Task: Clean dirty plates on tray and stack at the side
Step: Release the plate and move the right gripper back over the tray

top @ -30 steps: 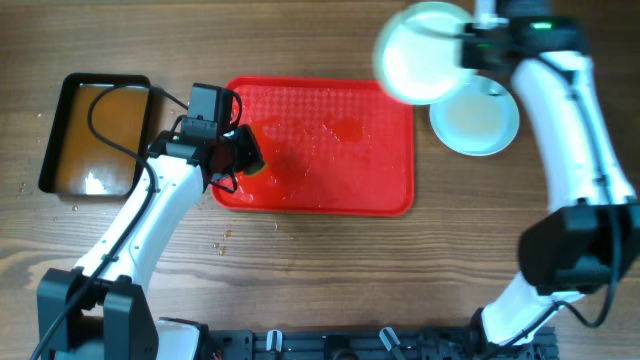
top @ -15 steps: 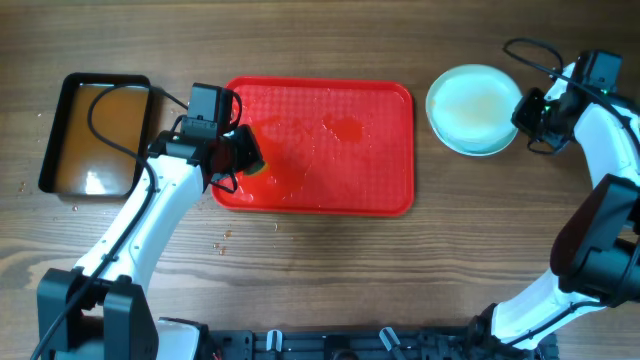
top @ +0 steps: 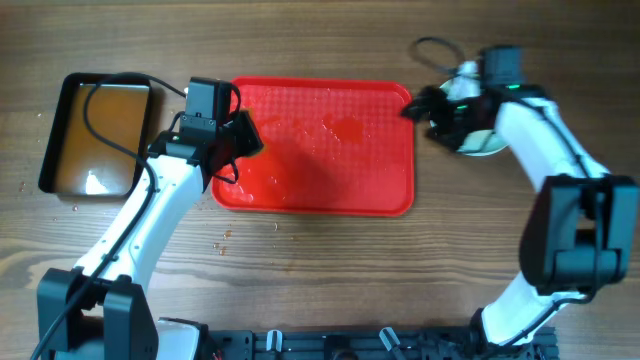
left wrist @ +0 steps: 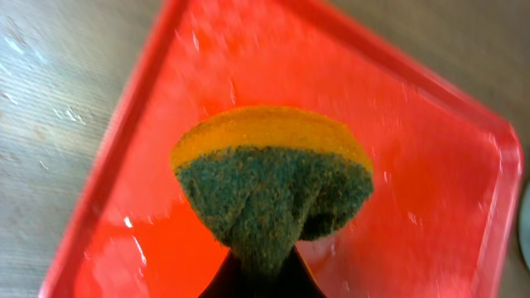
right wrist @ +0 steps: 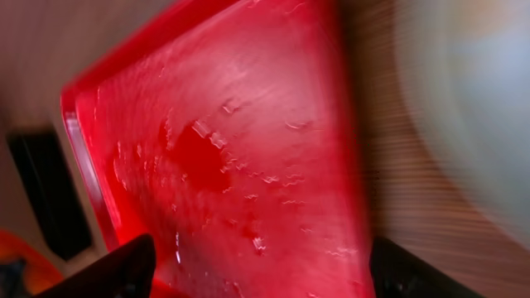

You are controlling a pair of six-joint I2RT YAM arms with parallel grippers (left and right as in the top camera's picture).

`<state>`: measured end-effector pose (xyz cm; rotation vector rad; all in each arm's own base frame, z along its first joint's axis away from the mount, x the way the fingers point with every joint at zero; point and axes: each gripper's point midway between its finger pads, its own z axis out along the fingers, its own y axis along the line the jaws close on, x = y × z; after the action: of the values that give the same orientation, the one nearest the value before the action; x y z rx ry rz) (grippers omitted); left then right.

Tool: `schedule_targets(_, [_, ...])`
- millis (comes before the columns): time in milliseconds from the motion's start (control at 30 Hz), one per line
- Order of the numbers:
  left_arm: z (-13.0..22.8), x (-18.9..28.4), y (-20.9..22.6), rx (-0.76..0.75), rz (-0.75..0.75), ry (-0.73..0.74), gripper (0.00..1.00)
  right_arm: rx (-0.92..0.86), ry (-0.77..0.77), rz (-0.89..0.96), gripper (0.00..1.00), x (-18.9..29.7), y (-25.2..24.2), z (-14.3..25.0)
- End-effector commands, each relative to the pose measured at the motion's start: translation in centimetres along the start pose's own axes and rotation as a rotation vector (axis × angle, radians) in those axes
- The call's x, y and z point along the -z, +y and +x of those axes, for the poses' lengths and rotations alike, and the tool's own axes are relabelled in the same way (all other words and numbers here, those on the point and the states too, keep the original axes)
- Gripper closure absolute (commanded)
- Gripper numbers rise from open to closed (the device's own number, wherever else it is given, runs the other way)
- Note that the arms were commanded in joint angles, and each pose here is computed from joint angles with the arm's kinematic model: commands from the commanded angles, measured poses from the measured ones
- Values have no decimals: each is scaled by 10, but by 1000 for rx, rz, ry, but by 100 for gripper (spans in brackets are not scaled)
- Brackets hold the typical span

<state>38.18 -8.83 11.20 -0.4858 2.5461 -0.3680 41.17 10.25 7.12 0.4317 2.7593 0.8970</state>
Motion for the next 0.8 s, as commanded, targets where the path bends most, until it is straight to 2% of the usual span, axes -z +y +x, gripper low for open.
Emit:
schedule_targets(0, [-36,2,38,59,-130,-139,96,176,61,41,6,-49,35,52])
schedule_targets(100, [-75,12,76,124,-165,-245,96,321,83,13,1,-73,74,84])
schedule_targets(167, [-101,23,113,213,-186,-317,96,380,61,65,0,-81,80,93])
schedule_targets(300, [-130,43,175,354,-173,-393,96,395,52,83,0,-83,81,95])
schedule_targets(433, [-131,35,212,373,-225,-386,96,398,41,75,1,-83,83,92])
schedule_targets(633, [-101,-24,251,399,-293,-247,92,394,52,85,0,-83,80,95])
schedule_targets(700, [-97,-31,260,412,-303,-235,87,394,54,85,1,-83,80,95])
schedule_targets(733, [-96,-32,264,419,-308,-233,81,393,52,84,0,-83,80,95])
schedule_targets(767, [-97,-31,266,424,-310,-238,64,393,52,84,0,-83,80,95])
